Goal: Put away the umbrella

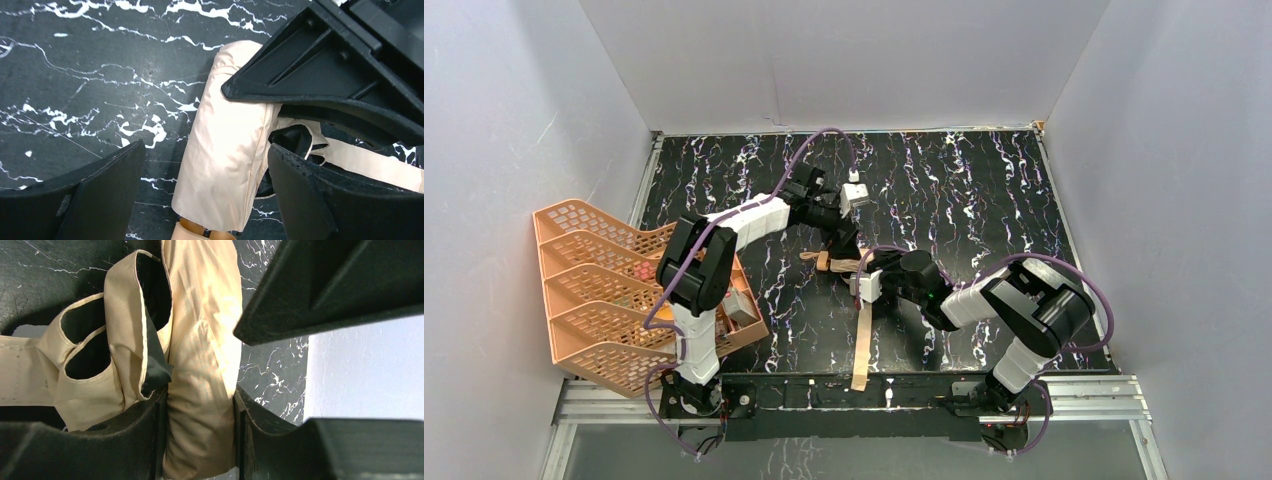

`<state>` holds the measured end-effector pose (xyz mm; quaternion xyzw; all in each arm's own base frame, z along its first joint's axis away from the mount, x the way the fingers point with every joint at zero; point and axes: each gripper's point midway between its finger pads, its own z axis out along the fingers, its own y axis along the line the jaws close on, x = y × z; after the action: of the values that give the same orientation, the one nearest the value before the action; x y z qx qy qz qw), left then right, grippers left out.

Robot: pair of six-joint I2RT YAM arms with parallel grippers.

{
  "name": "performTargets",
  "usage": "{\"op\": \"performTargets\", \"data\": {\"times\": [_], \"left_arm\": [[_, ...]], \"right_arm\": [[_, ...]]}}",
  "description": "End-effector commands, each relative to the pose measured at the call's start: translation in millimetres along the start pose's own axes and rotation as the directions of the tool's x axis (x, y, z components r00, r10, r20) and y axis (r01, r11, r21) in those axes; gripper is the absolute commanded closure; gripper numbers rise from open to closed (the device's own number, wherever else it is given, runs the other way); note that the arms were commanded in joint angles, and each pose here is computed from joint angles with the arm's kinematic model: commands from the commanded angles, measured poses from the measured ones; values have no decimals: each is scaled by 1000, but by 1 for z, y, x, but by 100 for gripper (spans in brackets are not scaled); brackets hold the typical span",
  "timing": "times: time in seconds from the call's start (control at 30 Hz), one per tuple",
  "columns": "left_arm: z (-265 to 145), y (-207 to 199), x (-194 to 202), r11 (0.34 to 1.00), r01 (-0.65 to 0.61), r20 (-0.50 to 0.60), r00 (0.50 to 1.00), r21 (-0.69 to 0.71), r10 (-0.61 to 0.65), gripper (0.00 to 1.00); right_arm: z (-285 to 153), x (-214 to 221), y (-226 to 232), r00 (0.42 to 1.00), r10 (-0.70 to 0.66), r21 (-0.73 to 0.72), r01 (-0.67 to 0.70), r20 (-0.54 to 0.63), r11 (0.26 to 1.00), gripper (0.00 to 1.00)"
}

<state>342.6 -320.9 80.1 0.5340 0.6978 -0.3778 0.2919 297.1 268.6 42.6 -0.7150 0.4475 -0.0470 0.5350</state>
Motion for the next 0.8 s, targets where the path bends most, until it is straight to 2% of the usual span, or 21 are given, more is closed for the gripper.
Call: {"op": "performTargets", "data": {"times": [0.0, 0.23, 0.37, 0.47, 0.53, 0.6, 0.7, 0.77], "left_arm": [[3, -11, 16, 999, 3, -38, 999, 33, -2, 10], [17, -13, 52, 999, 34, -126, 992, 40, -29, 12], [19, -5, 75, 999, 38, -202, 979, 7, -36, 20], [16, 1, 80, 999, 15, -232, 973, -30, -21, 46], [12, 4, 76, 999, -7, -236, 972, -53, -5, 64], [11, 6, 74, 997, -26, -250, 968, -77, 6, 75], [10, 8, 74, 993, -55, -267, 963, -108, 24, 85], [10, 12, 74, 986, -71, -278, 960, -149, 27, 99]], "right_arm": [[-10, 8, 72, 997, 72, -256, -78, -32, 964, 78], [-10, 8, 73, 997, 74, -259, -81, -35, 962, 78], [-11, 7, 73, 996, 79, -260, -84, -32, 962, 78], [-12, 5, 71, 996, 84, -258, -89, -28, 962, 77], [-12, 1, 64, 995, 97, -242, -98, -16, 965, 72], [-14, -8, 52, 993, 117, -227, -112, 5, 967, 63], [-19, -22, 35, 985, 168, -203, -158, 37, 966, 53], [-26, -31, 22, 977, 208, -173, -195, 56, 965, 47]]}}
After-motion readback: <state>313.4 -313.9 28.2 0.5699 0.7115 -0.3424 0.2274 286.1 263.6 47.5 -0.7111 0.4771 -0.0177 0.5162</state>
